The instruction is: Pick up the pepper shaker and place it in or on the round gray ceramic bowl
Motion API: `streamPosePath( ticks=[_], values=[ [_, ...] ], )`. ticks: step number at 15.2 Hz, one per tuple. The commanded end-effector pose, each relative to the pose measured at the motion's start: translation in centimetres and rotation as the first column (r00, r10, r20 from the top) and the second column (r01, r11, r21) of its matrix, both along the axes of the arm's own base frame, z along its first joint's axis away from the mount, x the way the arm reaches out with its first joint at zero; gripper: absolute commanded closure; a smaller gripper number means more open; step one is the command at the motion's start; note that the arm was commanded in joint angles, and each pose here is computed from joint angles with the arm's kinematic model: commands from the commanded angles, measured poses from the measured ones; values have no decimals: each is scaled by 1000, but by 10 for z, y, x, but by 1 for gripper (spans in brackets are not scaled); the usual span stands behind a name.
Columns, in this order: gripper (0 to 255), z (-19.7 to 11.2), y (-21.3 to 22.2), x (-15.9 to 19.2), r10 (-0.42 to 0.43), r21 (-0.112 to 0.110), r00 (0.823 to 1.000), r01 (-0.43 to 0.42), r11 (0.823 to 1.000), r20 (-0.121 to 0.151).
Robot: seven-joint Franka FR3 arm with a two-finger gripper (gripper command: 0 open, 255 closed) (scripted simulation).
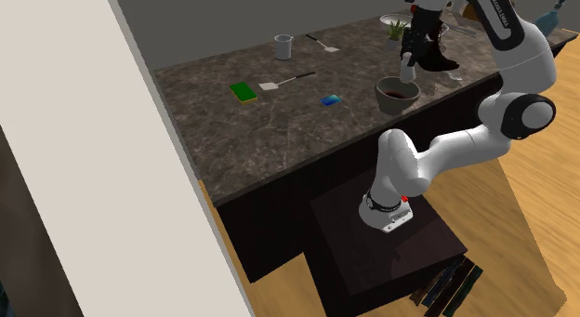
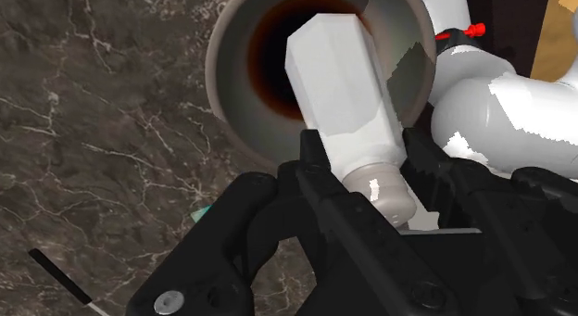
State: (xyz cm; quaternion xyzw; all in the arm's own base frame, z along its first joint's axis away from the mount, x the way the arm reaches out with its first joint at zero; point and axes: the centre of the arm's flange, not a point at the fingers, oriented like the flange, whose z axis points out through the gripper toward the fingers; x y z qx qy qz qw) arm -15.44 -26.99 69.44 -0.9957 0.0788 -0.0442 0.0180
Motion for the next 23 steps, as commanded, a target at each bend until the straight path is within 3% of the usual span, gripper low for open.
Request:
streamPosePath(
  ticks=[1, 4, 12, 13, 18, 22, 23],
  values=[
    [255, -11, 1, 1, 0, 0, 1000, 0, 1000, 0],
    [255, -30, 1, 1, 0, 0, 1000, 0, 1000, 0],
    [255, -30, 1, 1, 0, 0, 1000, 0, 1000, 0],
    [0, -30, 1, 1, 0, 0, 1000, 0, 1000, 0],
    [0, -30, 1, 1, 0, 0, 1000, 0, 1000, 0],
    [0, 19, -1, -4, 0, 0, 1000, 0, 1000, 0],
    [0, 19, -1, -4, 0, 0, 1000, 0, 1000, 0]
  ],
)
